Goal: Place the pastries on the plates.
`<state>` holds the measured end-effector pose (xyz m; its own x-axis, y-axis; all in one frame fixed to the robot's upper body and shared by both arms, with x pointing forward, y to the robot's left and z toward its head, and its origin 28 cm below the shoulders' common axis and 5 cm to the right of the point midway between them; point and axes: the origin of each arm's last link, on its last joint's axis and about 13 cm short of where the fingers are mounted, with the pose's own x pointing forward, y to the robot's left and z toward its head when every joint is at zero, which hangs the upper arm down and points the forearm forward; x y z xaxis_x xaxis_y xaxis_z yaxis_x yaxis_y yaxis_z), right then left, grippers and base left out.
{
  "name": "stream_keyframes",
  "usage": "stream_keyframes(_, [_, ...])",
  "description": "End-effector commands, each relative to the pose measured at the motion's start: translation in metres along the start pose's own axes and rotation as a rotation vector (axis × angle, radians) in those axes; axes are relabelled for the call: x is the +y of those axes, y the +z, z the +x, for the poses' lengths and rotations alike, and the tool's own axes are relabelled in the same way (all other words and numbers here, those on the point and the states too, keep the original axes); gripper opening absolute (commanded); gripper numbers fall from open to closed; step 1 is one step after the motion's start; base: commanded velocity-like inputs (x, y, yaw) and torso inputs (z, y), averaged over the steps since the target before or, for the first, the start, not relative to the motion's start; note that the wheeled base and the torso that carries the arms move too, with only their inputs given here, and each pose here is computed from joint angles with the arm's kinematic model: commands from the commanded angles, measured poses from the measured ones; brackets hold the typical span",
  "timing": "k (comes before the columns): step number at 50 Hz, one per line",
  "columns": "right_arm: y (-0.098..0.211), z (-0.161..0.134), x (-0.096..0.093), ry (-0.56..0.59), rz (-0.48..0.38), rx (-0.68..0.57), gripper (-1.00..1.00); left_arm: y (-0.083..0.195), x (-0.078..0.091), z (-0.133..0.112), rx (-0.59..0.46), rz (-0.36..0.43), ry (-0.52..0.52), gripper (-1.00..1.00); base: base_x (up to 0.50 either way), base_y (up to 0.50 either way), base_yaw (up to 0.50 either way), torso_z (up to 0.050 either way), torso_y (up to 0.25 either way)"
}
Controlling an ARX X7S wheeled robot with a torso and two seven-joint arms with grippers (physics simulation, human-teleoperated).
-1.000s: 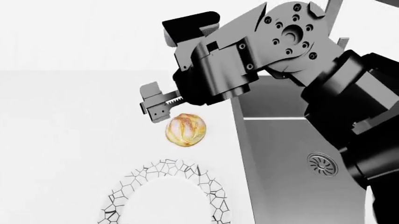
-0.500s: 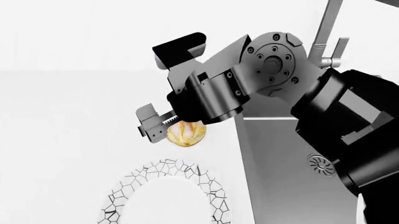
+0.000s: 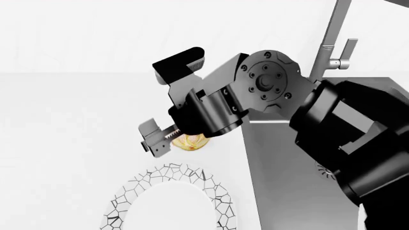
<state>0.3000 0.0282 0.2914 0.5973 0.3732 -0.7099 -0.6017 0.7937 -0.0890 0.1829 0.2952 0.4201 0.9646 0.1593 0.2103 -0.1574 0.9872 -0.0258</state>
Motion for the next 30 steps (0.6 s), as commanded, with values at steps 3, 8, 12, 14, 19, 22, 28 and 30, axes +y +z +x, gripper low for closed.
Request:
stream_keyframes(3, [-0.007, 0.009, -0.002, 0.011, -0.001, 0.020, 1.00, -0.001, 0.001, 0.000, 0.000, -0.003, 0.000, 1.00, 0.00, 0.00, 0.00, 0.000, 0.000])
stream_keyframes(8, [-0.010, 0.012, -0.001, 0.017, -0.005, 0.030, 1.00, -0.002, 0.001, 0.000, 0.001, -0.003, 0.000, 1.00, 0.00, 0.00, 0.00, 0.000, 0.000])
stream_keyframes(12, [-0.011, 0.014, -0.003, 0.017, -0.003, 0.033, 1.00, -0.001, 0.001, 0.000, 0.001, -0.003, 0.001, 1.00, 0.00, 0.00, 0.00, 0.000, 0.000])
stream_keyframes(14, [-0.012, 0.015, -0.003, 0.015, -0.001, 0.035, 1.00, -0.002, 0.001, 0.000, 0.001, -0.003, 0.001, 1.00, 0.00, 0.00, 0.00, 0.000, 0.000])
stream_keyframes(19, [-0.014, 0.016, -0.005, 0.014, 0.006, 0.035, 1.00, -0.002, 0.001, -0.001, 0.002, -0.004, 0.000, 1.00, 0.00, 0.00, 0.00, -0.002, 0.000])
stream_keyframes(22, [-0.015, 0.017, -0.006, 0.015, 0.009, 0.039, 1.00, -0.002, 0.001, -0.001, 0.003, -0.004, -0.001, 1.00, 0.00, 0.00, 0.00, 0.000, 0.000])
stream_keyframes(28, [-0.020, 0.021, -0.006, 0.015, 0.005, 0.063, 1.00, -0.002, 0.001, 0.000, 0.003, -0.004, 0.000, 1.00, 0.00, 0.00, 0.00, -0.002, 0.000])
stream_keyframes(30, [-0.021, 0.022, -0.006, 0.014, 0.005, 0.071, 1.00, -0.002, 0.001, 0.000, 0.003, -0.005, 0.000, 1.00, 0.00, 0.00, 0.00, 0.000, 0.000])
